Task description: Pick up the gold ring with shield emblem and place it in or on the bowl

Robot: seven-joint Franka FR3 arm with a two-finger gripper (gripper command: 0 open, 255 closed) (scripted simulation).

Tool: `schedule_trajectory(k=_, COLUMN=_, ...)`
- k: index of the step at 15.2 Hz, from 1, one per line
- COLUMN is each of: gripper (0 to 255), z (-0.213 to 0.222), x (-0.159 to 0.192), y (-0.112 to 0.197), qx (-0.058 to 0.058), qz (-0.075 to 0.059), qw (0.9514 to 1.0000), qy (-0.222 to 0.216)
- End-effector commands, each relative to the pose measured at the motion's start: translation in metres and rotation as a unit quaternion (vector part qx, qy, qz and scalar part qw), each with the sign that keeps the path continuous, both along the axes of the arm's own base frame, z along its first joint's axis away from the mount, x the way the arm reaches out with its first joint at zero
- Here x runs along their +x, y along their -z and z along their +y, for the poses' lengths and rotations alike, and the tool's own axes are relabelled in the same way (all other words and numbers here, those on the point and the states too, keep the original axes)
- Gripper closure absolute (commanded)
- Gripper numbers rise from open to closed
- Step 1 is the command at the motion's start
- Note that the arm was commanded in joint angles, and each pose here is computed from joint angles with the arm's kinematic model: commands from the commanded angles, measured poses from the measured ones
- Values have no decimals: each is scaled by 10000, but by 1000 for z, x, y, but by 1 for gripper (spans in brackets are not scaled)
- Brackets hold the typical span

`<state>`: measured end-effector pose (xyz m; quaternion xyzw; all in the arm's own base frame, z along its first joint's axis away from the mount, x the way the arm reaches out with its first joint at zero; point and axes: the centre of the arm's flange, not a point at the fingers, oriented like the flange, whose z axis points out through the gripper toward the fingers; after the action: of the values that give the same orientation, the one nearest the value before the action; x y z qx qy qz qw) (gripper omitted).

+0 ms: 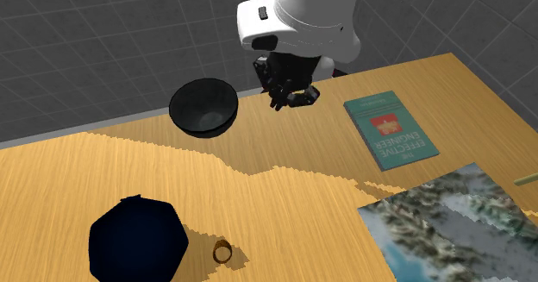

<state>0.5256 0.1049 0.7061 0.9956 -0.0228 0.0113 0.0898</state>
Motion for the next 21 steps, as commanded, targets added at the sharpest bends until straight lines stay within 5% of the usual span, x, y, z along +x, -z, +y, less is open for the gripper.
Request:
schedule_trajectory(k=1, gripper=255, z=-26, x=6, y=-2, qx=1, qz=-2, qw=10000, qy=-10)
schedule_trajectory(k=3, gripper=255, z=-25, x=4, y=-3, qx=3, qz=-2, qw=10000, qy=-3)
schedule_trajectory(k=4, gripper=0, z=-25, x=4, y=-3, qx=3, qz=-2, qw=10000, qy=-3)
schedule_trajectory(k=8, gripper=0, z=-30, x=12, y=40, qx=260, qz=-774, qw=9965, qy=-164)
schedule_trajectory(k=12, gripper=0, z=-33, x=26, y=82, qx=516, qz=-1540, qw=9862, qy=-325)
schedule_trajectory(k=16, gripper=0, z=-33, x=47, y=121, qx=768, qz=-2296, qw=9690, qy=-483)
schedule_trajectory(k=21, gripper=0, z=-29, x=80, y=164, qx=1075, qz=-3218, qw=9383, qy=-676)
